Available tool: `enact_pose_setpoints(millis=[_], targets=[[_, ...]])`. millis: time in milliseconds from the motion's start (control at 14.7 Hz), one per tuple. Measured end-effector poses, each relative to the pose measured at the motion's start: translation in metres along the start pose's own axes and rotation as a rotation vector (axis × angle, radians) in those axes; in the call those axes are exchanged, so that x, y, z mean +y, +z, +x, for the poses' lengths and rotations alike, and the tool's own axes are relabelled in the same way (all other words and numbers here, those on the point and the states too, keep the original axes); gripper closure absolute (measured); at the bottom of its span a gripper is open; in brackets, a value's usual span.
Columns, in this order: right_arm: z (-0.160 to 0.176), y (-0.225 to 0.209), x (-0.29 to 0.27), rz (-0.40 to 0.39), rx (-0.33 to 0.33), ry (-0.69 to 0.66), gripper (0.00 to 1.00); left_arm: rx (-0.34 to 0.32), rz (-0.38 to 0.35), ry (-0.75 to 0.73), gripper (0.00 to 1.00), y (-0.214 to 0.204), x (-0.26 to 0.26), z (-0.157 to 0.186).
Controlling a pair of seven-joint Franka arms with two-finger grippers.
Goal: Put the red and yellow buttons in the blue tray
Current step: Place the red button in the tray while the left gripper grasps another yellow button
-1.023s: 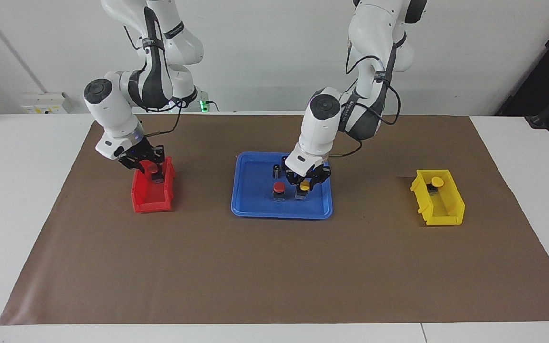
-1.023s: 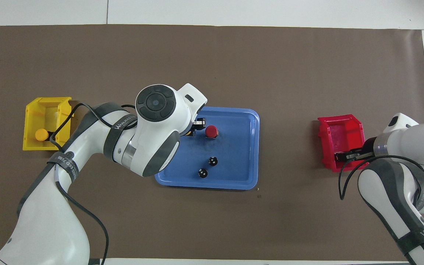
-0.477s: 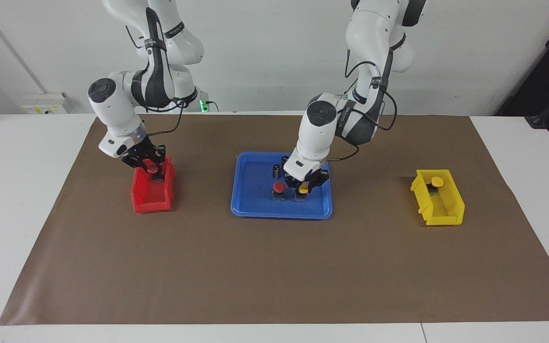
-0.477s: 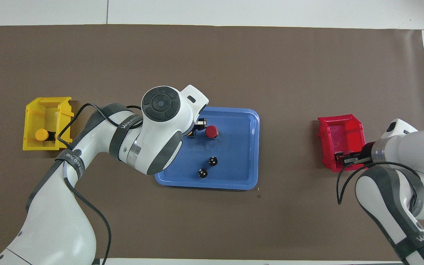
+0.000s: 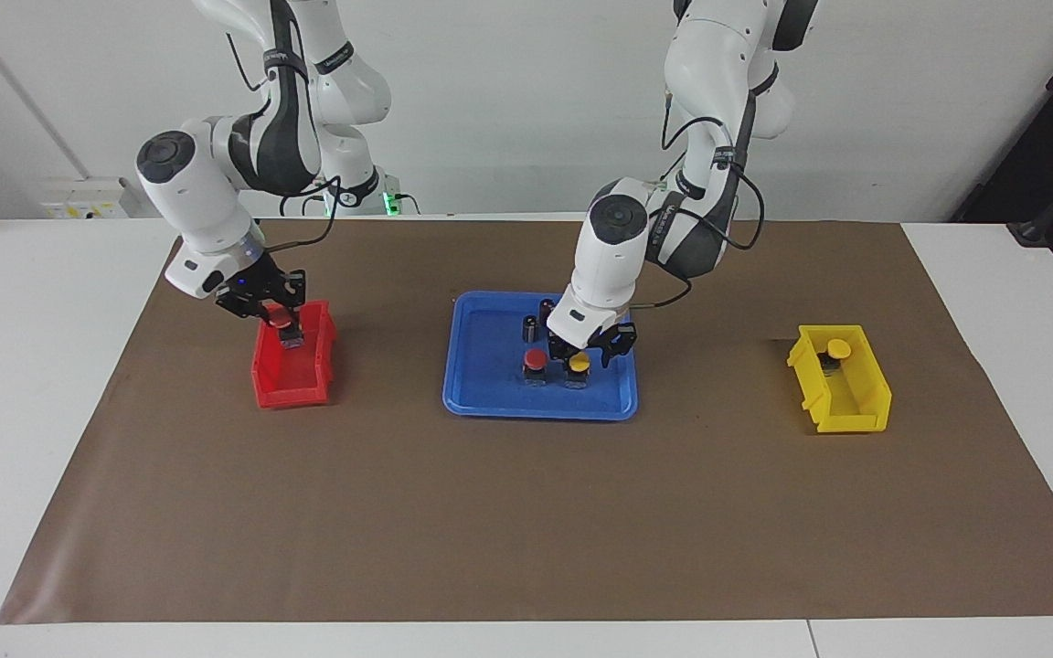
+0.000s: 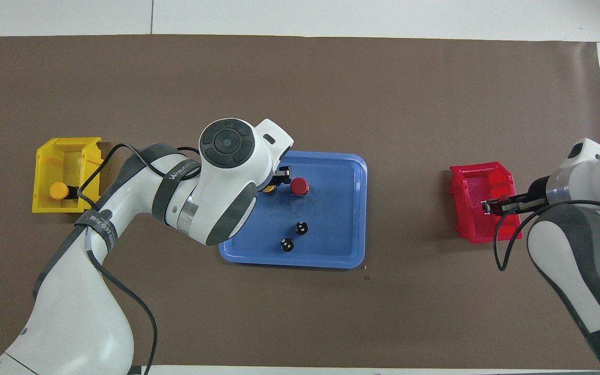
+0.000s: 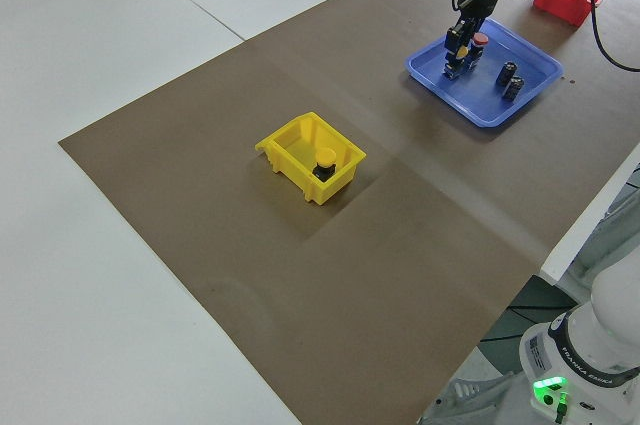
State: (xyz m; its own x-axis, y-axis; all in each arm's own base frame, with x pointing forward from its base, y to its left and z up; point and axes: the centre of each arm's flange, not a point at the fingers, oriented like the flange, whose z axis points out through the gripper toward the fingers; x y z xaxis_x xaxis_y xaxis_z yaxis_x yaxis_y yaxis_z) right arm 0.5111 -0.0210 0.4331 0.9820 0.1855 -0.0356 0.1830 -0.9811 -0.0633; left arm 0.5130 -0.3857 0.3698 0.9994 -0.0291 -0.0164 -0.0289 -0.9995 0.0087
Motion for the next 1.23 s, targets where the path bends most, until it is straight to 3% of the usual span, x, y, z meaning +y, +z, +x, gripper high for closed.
enact_pose_setpoints(millis=[68, 273, 477, 682, 955, 1227], targets=[[0.016, -0.016, -0.013, 0.0, 0.005, 0.019, 0.59, -0.004, 0.008, -0.005, 0.01, -0.013, -0.003, 0.004], [0.063, -0.036, -0.094, 0.002, 0.043, 0.125, 0.59, -0.007, 0.026, -0.034, 0.0, -0.067, -0.057, 0.03], [0.098, -0.027, -0.204, 0.03, 0.096, 0.235, 0.59, -0.019, 0.024, -0.003, 0.0, -0.11, -0.179, 0.066], [0.113, 0.02, -0.282, 0.043, 0.103, 0.252, 0.59, 0.004, 0.012, 0.026, 0.0, -0.136, -0.291, 0.082], [0.116, 0.068, -0.305, 0.037, 0.088, 0.25, 0.59, 0.025, 0.012, 0.067, 0.0, -0.128, -0.391, 0.087], [0.107, 0.089, -0.305, 0.025, 0.064, 0.247, 0.59, 0.029, 0.014, 0.077, 0.06, -0.073, -0.448, 0.075]])
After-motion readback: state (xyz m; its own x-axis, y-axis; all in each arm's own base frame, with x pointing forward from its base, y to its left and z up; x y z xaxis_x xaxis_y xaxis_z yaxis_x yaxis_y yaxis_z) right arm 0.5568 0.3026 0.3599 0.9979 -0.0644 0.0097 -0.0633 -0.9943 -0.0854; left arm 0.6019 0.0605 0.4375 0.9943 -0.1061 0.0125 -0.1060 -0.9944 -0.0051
